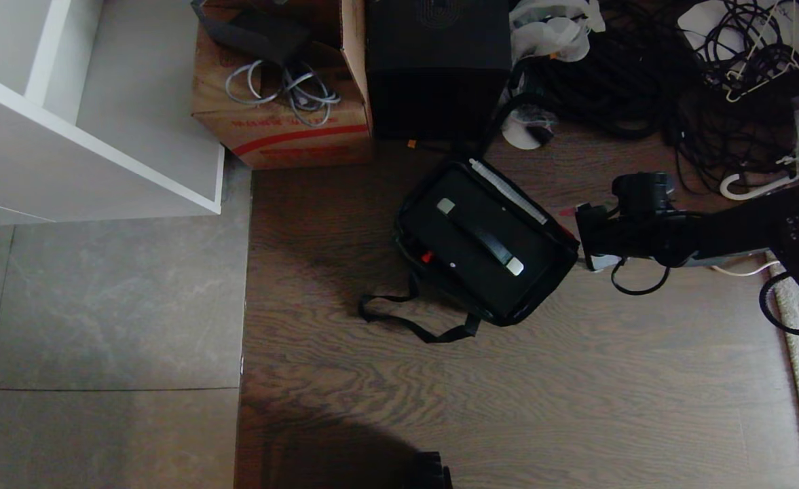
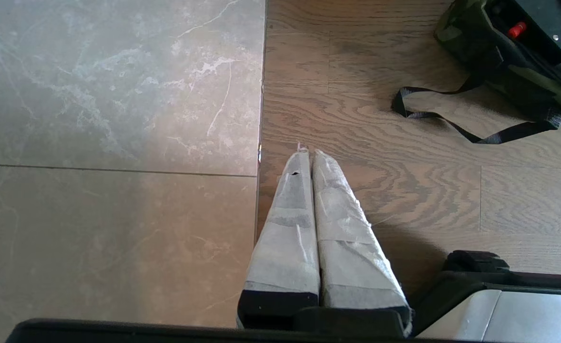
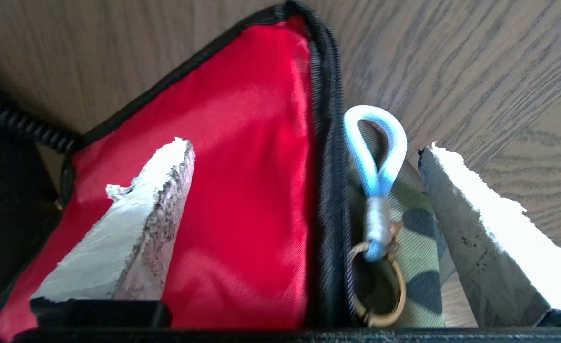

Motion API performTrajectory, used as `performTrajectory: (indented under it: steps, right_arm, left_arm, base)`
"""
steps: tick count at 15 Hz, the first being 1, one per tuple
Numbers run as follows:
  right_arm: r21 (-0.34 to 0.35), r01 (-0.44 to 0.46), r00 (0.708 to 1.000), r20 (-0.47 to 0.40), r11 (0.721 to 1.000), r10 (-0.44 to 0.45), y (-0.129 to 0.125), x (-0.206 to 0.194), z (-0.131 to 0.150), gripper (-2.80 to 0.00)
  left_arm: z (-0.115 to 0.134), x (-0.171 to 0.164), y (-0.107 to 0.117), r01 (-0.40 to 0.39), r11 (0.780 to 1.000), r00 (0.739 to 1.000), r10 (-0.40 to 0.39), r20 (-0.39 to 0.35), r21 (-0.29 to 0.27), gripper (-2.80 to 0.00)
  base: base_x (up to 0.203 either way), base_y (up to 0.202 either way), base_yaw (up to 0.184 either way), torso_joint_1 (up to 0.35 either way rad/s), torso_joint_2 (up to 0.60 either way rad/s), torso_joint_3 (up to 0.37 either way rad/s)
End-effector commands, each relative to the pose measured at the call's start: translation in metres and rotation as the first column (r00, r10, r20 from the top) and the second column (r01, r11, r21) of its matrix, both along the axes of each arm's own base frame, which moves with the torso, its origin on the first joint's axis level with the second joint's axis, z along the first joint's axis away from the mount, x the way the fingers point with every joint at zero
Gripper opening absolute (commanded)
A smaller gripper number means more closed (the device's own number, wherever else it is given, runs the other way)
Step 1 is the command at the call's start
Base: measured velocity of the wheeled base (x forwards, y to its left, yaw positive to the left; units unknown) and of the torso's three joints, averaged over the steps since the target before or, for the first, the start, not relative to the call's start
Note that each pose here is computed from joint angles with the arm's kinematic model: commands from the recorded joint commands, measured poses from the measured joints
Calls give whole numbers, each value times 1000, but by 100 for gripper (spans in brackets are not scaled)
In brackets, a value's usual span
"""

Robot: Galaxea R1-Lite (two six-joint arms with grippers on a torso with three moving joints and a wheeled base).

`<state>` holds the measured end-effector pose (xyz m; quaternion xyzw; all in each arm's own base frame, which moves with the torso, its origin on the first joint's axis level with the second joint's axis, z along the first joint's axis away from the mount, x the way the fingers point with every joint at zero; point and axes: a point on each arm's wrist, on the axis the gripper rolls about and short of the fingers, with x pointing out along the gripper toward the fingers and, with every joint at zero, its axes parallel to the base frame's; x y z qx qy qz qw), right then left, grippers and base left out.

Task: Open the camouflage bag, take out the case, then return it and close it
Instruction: Close the top of the storage box

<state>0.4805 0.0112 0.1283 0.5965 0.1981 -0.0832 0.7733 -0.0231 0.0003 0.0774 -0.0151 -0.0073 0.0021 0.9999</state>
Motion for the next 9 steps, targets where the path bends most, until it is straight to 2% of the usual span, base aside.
performTrajectory:
  steps: [1, 3, 4, 5, 9]
  right_arm:
    - [8, 5, 1000, -8, 1000, -5, 0, 6, -8, 0]
    - [12, 6, 1000, -2, 1000, -6, 0, 6, -7, 0]
    - [11, 9, 1000, 1, 1000, -9, 0, 7, -6, -162]
    - [8, 13, 1000, 11, 1000, -13, 0, 7, -5, -280]
    - [0, 18, 997, 78, 1000, -18, 0, 11, 0, -280]
  left_arm:
    - [0, 0, 0, 0, 1000, 1000, 0, 1, 0, -280]
    - [0, 0, 0, 0, 1000, 1000, 0, 1, 0, -280]
    - [0, 0, 0, 0, 1000, 1000, 0, 1, 0, -280]
    - [0, 0, 0, 0, 1000, 1000, 0, 1, 0, -280]
    - [0, 0, 0, 0, 1000, 1000, 0, 1, 0, -280]
  base:
    - [0, 0, 0, 0, 0, 0]
    - [0, 0, 0, 0, 0, 0]
    - [0, 0, 0, 0, 0, 0]
    - [0, 0, 0, 0, 0, 0]
    - [0, 0, 0, 0, 0, 0]
